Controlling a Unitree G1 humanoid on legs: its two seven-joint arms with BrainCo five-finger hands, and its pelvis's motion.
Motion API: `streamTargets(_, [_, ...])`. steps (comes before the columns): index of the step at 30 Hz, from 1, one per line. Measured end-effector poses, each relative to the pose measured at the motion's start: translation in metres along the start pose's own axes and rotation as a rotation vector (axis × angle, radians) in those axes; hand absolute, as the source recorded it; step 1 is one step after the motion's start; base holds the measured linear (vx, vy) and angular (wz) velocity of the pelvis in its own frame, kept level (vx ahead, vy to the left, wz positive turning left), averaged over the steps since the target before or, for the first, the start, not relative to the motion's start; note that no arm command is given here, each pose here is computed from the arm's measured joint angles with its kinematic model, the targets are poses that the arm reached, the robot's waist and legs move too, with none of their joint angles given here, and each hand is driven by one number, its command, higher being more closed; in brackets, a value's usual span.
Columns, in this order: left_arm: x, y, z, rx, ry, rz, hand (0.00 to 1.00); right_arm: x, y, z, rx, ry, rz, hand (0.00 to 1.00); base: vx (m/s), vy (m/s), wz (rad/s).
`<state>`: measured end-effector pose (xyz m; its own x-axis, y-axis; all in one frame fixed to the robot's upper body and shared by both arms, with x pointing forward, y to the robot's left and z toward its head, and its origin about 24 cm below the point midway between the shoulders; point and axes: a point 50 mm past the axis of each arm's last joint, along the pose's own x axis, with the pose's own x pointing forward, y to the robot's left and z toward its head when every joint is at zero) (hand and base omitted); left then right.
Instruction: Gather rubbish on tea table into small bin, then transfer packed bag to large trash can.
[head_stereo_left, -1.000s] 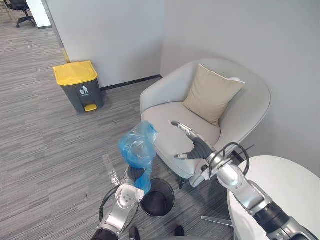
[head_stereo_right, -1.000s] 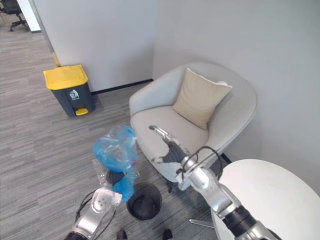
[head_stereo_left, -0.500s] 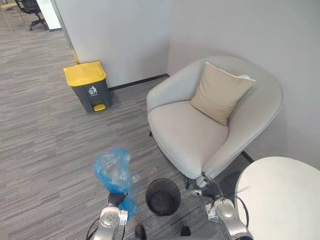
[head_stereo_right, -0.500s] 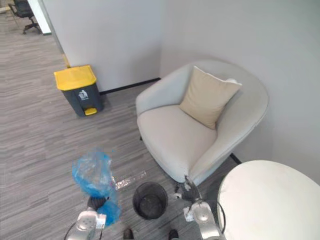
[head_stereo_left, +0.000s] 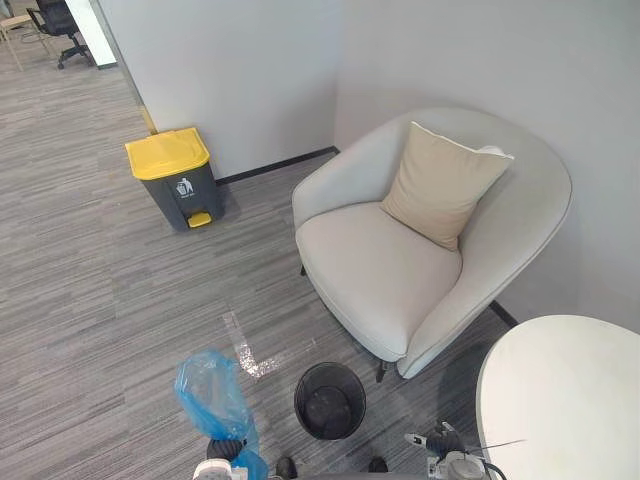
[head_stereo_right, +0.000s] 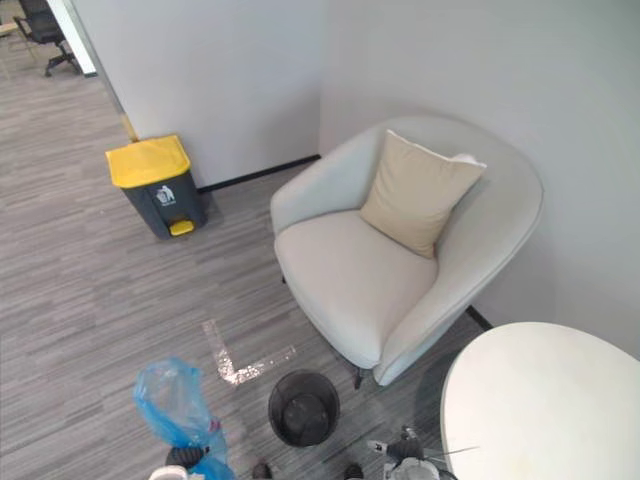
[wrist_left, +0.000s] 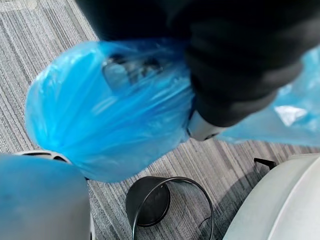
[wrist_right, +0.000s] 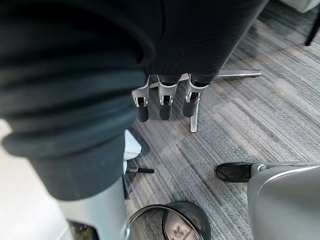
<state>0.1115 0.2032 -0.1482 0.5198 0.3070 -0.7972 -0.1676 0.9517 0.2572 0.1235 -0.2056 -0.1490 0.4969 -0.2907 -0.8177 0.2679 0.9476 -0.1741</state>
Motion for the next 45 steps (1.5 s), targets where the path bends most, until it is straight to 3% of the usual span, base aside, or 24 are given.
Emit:
streamTargets(5, [0.004, -0.003, 0.018, -0.044, -0.047, 0.000, 1.00, -0.001, 0.029, 0.019, 0.036, -0.051, 0.056, 0.00, -0.09, -0.013, -0.38])
streamTargets(13, [0.004, -0.007, 0.048, -0.076, -0.163, -0.005, 1.00, -0.006, 0.037, 0.023, 0.071, -0.081, 0.047, 0.00, -0.08, -0.111, 0.13])
streamTargets(24, [-0.007, -0.043, 0.053, -0.087, -0.189, -0.091, 1.00, -0.006, 0.039, 0.036, 0.088, -0.127, 0.023, 0.00, -0.19, -0.187, 0.33])
streamTargets(33, [-0.003, -0.051, 0.063, -0.047, -0.201, -0.113, 1.00, -0.004, 0.025, 0.032, 0.111, -0.111, -0.021, 0.00, -0.16, 0.086, 0.71])
streamTargets(40, [0.005, -0.018, 0.040, 0.078, -0.131, -0.049, 1.00, -0.001, 0.036, 0.026, 0.126, -0.054, 0.007, 0.00, -0.05, 0.172, 0.15])
streamTargets(45, [0.006, -0.012, 0.036, 0.086, -0.114, -0.036, 1.00, 0.001, 0.034, 0.025, 0.118, -0.040, 0.003, 0.00, -0.02, 0.063, 0.04])
